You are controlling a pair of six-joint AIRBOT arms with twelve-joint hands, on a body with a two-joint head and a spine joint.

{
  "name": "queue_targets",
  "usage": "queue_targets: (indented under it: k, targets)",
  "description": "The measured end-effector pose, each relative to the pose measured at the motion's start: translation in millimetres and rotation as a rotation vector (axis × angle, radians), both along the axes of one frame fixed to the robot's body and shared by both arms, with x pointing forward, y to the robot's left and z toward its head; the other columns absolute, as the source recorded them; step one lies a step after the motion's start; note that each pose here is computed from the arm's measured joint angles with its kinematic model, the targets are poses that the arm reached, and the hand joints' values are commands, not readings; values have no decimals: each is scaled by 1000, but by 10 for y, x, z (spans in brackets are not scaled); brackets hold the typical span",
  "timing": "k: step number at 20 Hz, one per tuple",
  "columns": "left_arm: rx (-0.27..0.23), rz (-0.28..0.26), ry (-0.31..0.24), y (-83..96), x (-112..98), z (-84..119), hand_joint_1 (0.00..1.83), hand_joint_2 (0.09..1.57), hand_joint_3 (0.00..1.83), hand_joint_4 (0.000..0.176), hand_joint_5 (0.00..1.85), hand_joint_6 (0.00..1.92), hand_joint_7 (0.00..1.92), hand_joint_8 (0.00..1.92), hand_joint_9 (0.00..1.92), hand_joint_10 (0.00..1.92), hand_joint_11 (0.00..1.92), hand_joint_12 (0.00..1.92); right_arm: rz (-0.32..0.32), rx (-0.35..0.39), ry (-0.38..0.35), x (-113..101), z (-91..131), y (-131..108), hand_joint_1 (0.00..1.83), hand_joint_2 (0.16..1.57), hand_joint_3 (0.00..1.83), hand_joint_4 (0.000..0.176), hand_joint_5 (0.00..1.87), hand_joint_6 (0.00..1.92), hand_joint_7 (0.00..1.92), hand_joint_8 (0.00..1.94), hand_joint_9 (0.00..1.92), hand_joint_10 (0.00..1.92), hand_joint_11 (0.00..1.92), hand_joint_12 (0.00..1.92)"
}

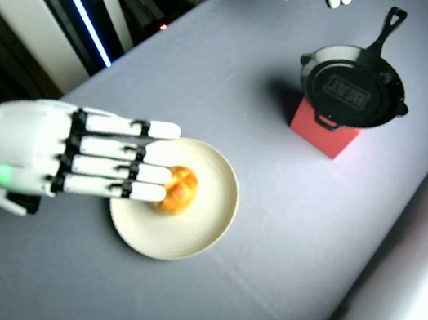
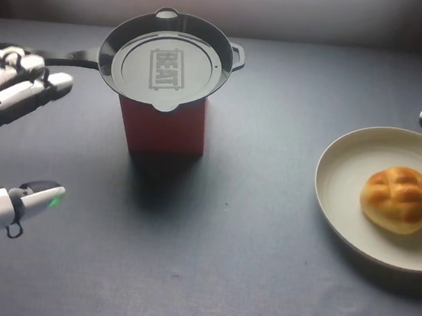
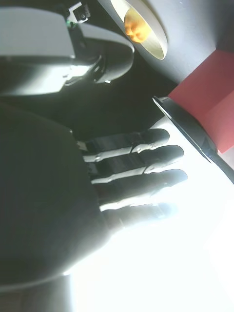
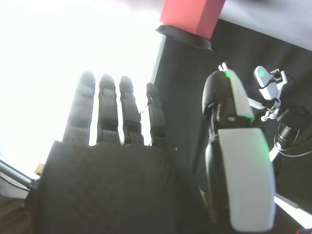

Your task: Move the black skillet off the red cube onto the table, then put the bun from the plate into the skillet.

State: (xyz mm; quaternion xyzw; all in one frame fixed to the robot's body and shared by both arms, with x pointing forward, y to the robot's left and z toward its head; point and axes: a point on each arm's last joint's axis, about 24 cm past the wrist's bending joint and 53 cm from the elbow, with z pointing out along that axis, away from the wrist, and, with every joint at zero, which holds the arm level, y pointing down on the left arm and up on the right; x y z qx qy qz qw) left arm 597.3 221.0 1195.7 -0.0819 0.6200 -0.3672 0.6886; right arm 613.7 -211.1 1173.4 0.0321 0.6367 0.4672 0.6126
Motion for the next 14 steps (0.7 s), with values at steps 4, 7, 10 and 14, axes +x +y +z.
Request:
queue_targets:
  k: [4, 7, 10, 14]
  targets:
    - [18, 8, -1, 51, 50, 9, 582, 1045, 0, 104, 174, 1, 57, 2, 2, 0, 0, 49, 6, -5, 2, -7, -14, 15, 280, 1264, 0, 77, 276, 3, 292, 1, 296, 1, 309, 160]
    - [19, 63, -60, 171, 203, 206, 745, 1015, 0, 115, 126, 0, 0, 0, 0, 0, 0, 0, 10, -7, 2, -14, -16, 26, 315, 1274, 2, 93, 270, 2, 276, 1, 272, 1, 296, 136]
    - [6, 122, -69, 341, 465, 266, 758, 979, 0, 104, 109, 3, 0, 0, 0, 0, 0, 0, 13, -9, 3, -16, -20, 31, 358, 1274, 0, 70, 281, 4, 284, 3, 279, 3, 312, 138]
    - [-12, 170, 9, 396, 935, 139, 772, 939, 0, 151, 110, 4, 0, 0, 0, 0, 0, 0, 21, -15, 5, -19, -46, 51, 351, 1282, 2, 83, 290, 6, 299, 7, 299, 9, 336, 144]
